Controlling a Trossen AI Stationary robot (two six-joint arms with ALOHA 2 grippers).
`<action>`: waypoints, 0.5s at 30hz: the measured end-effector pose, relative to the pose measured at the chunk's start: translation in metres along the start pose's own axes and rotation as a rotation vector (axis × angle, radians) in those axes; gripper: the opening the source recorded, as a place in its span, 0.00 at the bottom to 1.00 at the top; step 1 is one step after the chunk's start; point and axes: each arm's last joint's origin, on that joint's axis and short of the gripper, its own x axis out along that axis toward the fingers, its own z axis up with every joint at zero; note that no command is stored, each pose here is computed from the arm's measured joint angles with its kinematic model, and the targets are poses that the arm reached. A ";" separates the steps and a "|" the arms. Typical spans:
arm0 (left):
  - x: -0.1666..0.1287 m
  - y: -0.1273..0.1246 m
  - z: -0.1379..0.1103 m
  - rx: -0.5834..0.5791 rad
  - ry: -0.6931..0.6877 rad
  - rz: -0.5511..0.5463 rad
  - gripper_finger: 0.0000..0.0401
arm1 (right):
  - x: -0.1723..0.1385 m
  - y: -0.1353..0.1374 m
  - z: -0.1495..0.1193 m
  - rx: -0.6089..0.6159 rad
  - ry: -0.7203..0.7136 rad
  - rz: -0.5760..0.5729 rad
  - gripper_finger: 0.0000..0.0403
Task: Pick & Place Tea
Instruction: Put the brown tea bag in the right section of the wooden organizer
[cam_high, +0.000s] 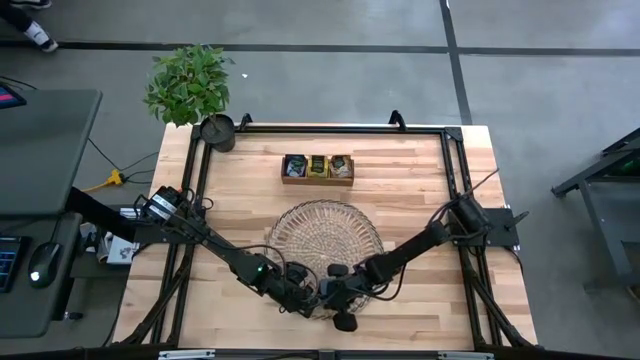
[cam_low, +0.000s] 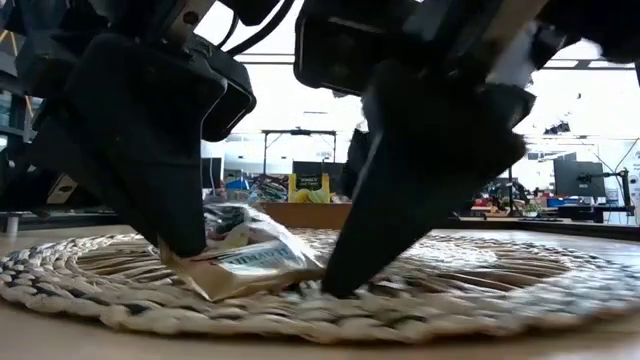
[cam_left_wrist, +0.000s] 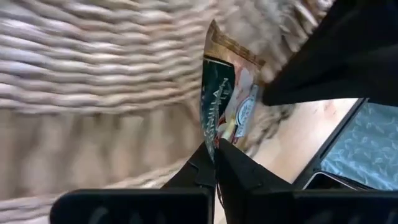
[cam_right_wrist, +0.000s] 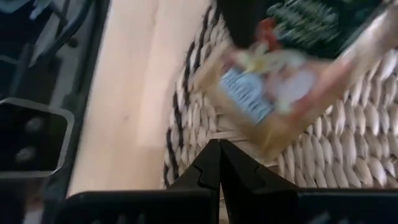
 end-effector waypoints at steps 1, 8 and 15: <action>0.000 0.001 0.000 0.000 0.000 0.005 0.01 | -0.001 0.001 0.000 0.000 0.009 0.013 0.00; 0.000 0.001 0.000 0.083 0.000 0.008 0.00 | -0.025 0.010 0.012 -0.077 0.003 0.083 0.00; -0.001 -0.004 0.000 0.230 -0.001 -0.019 0.00 | -0.047 0.007 0.028 -0.126 -0.054 0.052 0.03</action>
